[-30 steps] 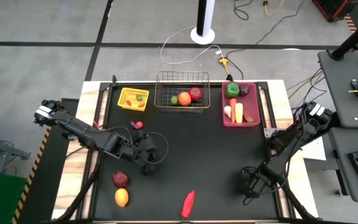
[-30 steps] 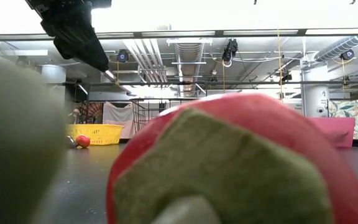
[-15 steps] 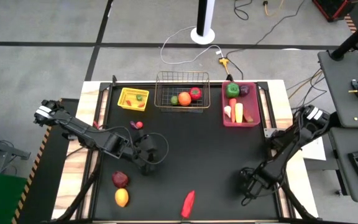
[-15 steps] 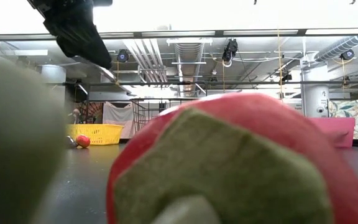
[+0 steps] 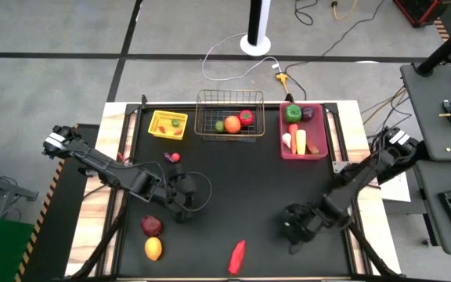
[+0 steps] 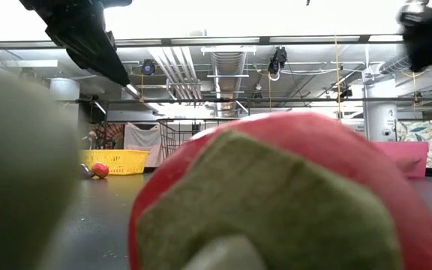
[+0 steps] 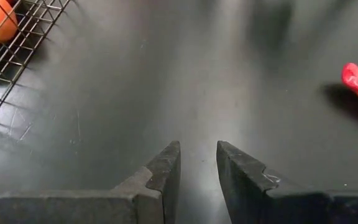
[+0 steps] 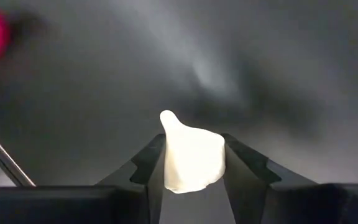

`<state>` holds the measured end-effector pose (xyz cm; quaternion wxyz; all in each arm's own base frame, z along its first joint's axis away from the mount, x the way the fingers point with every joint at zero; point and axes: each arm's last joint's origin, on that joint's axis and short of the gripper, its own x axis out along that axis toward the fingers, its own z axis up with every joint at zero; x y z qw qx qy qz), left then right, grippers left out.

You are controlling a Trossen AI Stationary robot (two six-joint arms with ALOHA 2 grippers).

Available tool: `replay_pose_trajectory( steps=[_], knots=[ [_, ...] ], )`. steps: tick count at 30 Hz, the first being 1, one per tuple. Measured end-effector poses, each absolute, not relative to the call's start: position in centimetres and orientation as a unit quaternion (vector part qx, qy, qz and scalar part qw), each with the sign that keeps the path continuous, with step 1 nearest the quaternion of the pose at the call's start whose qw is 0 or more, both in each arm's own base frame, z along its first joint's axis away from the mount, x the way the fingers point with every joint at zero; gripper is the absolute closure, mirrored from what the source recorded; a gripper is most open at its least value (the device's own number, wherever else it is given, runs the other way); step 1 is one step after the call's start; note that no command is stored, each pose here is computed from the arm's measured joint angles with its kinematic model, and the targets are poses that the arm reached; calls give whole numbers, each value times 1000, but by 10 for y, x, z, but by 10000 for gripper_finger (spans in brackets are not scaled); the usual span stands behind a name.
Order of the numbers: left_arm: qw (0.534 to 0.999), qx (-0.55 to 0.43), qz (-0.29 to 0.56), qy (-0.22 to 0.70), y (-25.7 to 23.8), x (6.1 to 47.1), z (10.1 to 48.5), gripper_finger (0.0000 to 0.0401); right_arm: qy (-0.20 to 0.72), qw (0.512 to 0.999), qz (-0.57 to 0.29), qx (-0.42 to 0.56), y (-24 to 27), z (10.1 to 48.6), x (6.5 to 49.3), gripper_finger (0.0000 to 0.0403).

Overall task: Sort produce into baskets
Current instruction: Put the large white garlic into the pink bin

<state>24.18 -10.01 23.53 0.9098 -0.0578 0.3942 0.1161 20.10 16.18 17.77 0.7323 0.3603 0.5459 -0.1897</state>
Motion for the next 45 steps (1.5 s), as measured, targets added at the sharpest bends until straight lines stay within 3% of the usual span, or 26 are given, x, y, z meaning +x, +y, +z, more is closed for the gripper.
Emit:
replay_pose_trajectory(
  steps=[5,14,19,28,37,45],
  knots=[
    [911,-61,116,391,-100,242,236,314,447,822,-160,315,128,188,243,280],
    [915,-44,142,374,-98,243,237,314,269,925,-161,217,38,222,301,279],
    [915,-70,178,355,-97,243,237,314,203,946,-152,201,7,235,312,275],
    [922,-65,162,347,-107,239,233,314,169,963,-78,193,13,243,317,278],
    [953,-37,99,283,-120,242,227,314,122,984,7,127,28,254,320,276],
    [972,-6,45,231,-123,246,226,314,110,989,20,100,34,256,320,272]
  ],
)
